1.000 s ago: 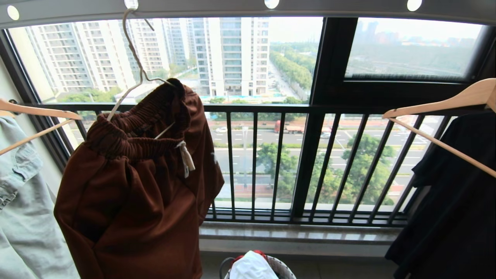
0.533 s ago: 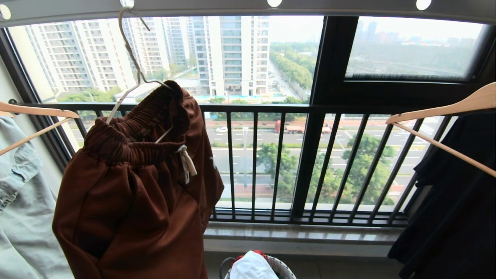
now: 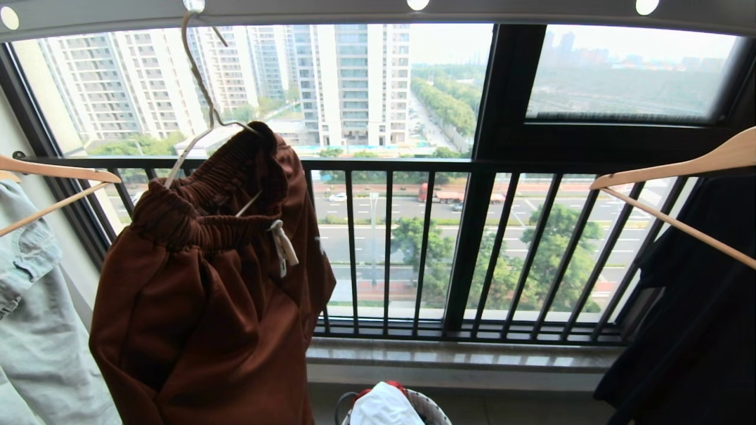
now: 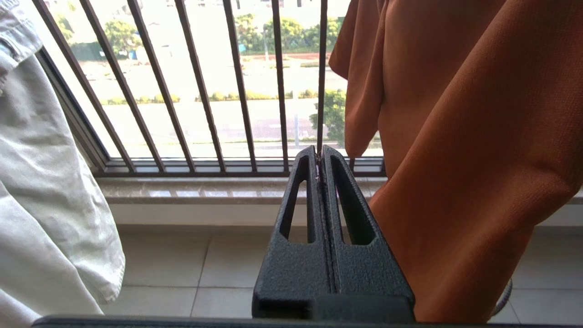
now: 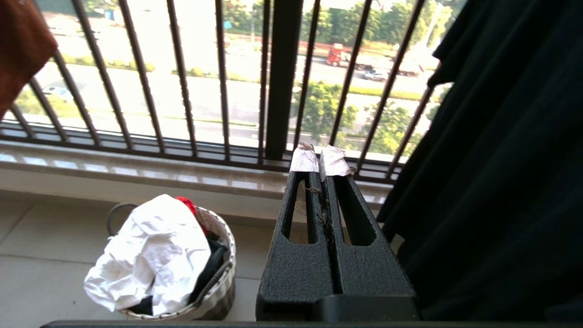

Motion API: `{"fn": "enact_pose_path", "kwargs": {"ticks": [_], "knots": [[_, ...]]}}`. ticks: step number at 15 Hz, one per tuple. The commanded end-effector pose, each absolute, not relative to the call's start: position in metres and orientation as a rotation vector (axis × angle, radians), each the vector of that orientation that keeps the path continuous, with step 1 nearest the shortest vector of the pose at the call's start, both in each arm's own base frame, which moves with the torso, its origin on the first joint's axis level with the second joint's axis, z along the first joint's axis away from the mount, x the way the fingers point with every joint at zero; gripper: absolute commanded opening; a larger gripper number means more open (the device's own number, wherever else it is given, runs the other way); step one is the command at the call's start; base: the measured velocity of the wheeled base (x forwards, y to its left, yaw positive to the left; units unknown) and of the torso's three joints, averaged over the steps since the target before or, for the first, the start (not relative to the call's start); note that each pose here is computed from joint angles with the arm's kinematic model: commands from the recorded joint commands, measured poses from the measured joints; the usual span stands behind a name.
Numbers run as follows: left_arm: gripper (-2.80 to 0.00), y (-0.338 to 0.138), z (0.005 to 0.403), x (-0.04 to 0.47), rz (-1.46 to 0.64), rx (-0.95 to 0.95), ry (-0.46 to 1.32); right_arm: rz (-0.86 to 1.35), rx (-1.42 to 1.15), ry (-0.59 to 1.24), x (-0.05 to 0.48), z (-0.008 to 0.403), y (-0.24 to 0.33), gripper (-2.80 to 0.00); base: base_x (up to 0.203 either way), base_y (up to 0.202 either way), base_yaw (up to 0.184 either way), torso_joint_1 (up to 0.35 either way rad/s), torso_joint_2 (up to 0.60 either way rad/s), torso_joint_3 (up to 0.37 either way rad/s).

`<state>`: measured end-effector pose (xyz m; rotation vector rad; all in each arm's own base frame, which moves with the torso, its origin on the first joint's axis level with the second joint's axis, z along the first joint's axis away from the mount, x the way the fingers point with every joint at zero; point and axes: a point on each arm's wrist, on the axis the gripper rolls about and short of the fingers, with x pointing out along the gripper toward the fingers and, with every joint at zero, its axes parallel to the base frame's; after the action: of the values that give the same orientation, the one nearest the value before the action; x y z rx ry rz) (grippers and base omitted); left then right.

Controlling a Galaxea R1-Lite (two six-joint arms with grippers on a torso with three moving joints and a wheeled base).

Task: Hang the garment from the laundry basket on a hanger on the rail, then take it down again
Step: Take the clothes off the clothes rack

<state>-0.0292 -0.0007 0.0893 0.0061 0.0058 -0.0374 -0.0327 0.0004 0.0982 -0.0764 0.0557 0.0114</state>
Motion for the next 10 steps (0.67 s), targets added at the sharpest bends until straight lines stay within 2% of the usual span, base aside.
{"fn": "enact_pose_path", "kwargs": {"ticks": [1, 4, 10], "knots": [[-2.80, -0.001, 0.079, -0.023, -0.030, 0.031, -0.028, 0.078, -0.082, -0.020, -0.026, 0.085, 0.002, -2.80, 0.000, 0.000, 0.000, 0.000, 0.00, 0.000], [-2.80, 0.000, 0.078, -0.023, -0.025, 0.103, -0.027, 0.067, -0.100, -0.042, -0.025, 0.083, 0.002, -2.80, 0.000, 0.000, 0.000, 0.000, 0.00, 0.000], [-2.80, 0.000, 0.075, -0.023, -0.023, 0.090, 0.010, 0.021, -0.083, 0.016, -0.023, 0.074, 0.001, -2.80, 0.000, 0.000, 0.000, 0.000, 0.00, 0.000]]}}
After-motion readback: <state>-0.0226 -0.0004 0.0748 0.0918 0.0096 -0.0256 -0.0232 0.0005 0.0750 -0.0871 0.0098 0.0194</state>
